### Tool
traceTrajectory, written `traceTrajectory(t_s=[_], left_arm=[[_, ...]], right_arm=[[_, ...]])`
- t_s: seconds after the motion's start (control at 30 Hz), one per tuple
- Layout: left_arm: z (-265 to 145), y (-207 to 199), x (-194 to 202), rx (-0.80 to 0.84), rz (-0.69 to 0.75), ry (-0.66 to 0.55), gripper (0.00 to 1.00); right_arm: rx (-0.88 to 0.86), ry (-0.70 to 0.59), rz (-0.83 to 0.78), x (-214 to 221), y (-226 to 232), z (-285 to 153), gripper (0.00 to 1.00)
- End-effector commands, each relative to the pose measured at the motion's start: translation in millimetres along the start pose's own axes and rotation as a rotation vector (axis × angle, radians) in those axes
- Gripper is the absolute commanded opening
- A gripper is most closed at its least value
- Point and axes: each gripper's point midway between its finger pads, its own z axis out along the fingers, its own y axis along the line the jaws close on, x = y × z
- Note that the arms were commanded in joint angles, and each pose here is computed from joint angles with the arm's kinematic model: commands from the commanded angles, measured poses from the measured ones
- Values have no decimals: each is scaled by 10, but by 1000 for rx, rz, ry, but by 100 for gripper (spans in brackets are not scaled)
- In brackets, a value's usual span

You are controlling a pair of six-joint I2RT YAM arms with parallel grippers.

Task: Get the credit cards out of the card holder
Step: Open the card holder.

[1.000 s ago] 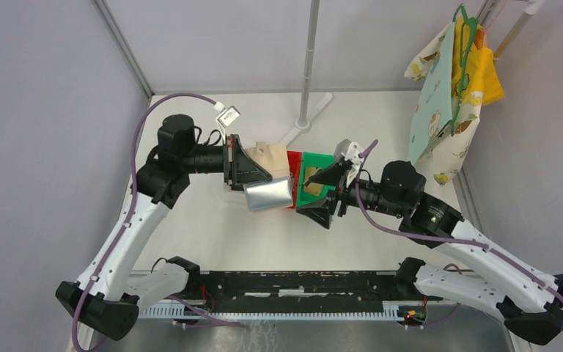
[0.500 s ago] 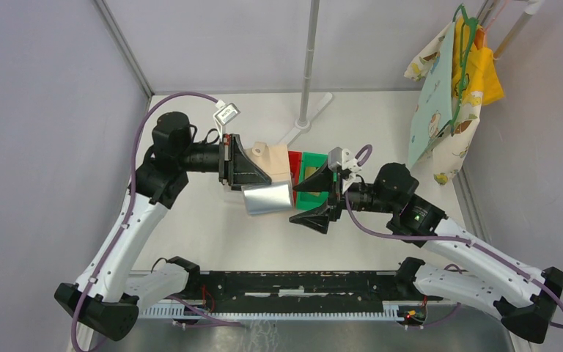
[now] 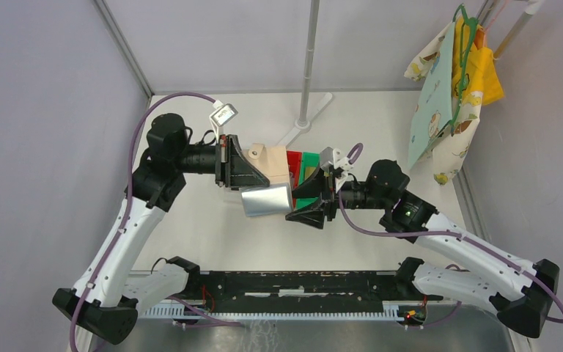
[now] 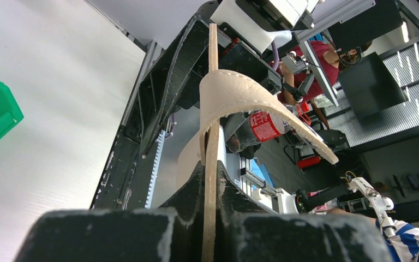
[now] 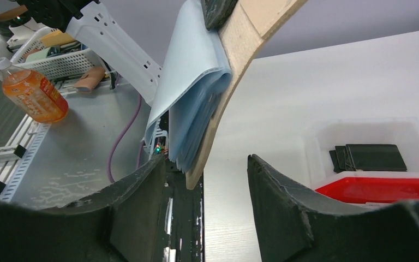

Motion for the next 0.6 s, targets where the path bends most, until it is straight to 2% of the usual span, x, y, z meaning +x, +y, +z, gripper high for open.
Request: traceTrajectory(t_s=[0.0, 0.27, 0.57], left_arm=[[-51, -255, -35, 54, 69, -3, 2], [-49, -262, -49, 54, 58, -3, 2], [-52, -269, -42, 55, 62, -2, 2]], right_arm=[[-43, -67, -58, -262, 68, 22, 60], [-32, -101, -54, -380, 25, 78, 46], [10, -159, -54, -573, -31, 90, 46]])
